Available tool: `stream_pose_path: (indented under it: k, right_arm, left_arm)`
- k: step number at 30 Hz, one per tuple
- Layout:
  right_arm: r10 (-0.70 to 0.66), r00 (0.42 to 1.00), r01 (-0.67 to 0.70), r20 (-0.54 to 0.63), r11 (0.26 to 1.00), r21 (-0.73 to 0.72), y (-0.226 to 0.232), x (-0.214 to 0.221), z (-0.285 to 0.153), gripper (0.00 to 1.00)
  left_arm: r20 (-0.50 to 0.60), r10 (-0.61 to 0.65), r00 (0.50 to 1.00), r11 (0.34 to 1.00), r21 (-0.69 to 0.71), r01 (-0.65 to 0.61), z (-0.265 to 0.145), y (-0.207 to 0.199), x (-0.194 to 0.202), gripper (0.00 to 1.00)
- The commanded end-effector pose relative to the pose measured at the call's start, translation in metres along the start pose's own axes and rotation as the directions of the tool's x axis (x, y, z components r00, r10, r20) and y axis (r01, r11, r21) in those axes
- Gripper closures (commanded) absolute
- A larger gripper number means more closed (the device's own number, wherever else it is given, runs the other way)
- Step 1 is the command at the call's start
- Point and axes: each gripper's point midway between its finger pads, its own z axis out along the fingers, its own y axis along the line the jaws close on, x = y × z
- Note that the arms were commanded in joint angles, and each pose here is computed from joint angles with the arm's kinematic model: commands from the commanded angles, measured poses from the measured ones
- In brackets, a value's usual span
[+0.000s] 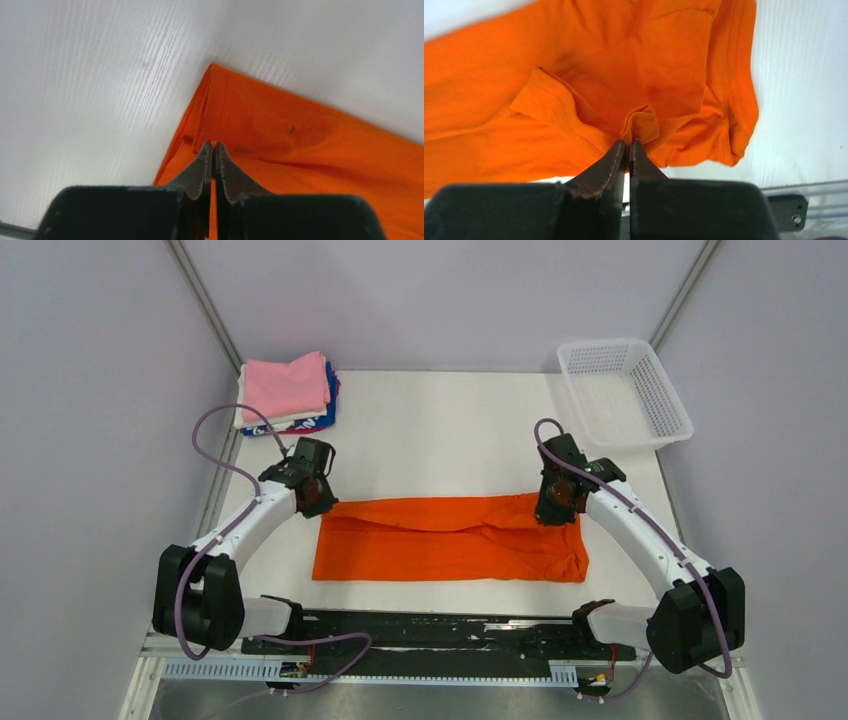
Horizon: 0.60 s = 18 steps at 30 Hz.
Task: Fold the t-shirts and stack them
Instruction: Fold the other side of the tshirt into a rectangle
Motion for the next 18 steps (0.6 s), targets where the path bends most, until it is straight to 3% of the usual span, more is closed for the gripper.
stream_pose_path:
  k: [1,4,6,7,9,11,12,15,18]
  right_arm:
    - [0.109,0.963,-0.089,-0.247,0.992,0.09,-0.016,0.066,0.004,0.93]
    - [0.123,0.93,-0.086,-0.348,0.989,0.119,-0.023,0.1,0.003,0.82]
    - [0.094,0.918,-0.083,-0.385,0.995,0.047,-0.015,0.111,-0.004,0.66]
    - [0.073,0.925,-0.078,-0.372,0.997,0.003,-0.01,0.108,-0.008,0.53]
    - [0.011,0.96,-0.042,-0.28,0.993,-0.106,0.003,0.088,-0.017,0.36]
    - [-0.019,0.99,-0.005,-0.142,0.986,-0.166,0.012,0.058,-0.025,0.09]
    - [-0.019,0.997,0.004,-0.079,0.983,-0.186,0.017,0.043,-0.027,0.01]
    - [-0.004,1.0,0.01,0.025,0.969,-0.245,0.034,0.015,-0.017,0.0]
    - [0.006,1.0,0.002,0.022,0.944,-0.329,0.056,-0.002,0.003,0.0]
  left_arm:
    - [-0.014,-0.062,0.998,0.998,-0.022,0.062,0.002,0.007,0.013,0.89]
    - [-0.05,-0.097,0.994,0.991,-0.098,0.092,0.002,0.02,0.024,0.79]
    - [-0.053,-0.111,0.992,0.983,-0.155,0.101,-0.002,0.029,0.025,0.62]
    - [-0.046,-0.112,0.993,0.979,-0.176,0.102,-0.004,0.033,0.024,0.34]
    - [-0.032,-0.117,0.993,0.974,-0.198,0.108,-0.014,0.036,0.016,0.06]
    - [-0.009,-0.118,0.993,0.976,-0.184,0.114,-0.023,0.032,0.006,0.01]
    - [0.011,-0.117,0.993,0.983,-0.143,0.118,-0.027,0.024,-0.003,0.01]
    - [0.048,-0.105,0.993,0.994,0.029,0.103,-0.028,-0.012,-0.025,0.0]
    - [-0.018,-0.094,0.995,0.968,0.231,0.096,-0.026,-0.057,-0.024,0.0]
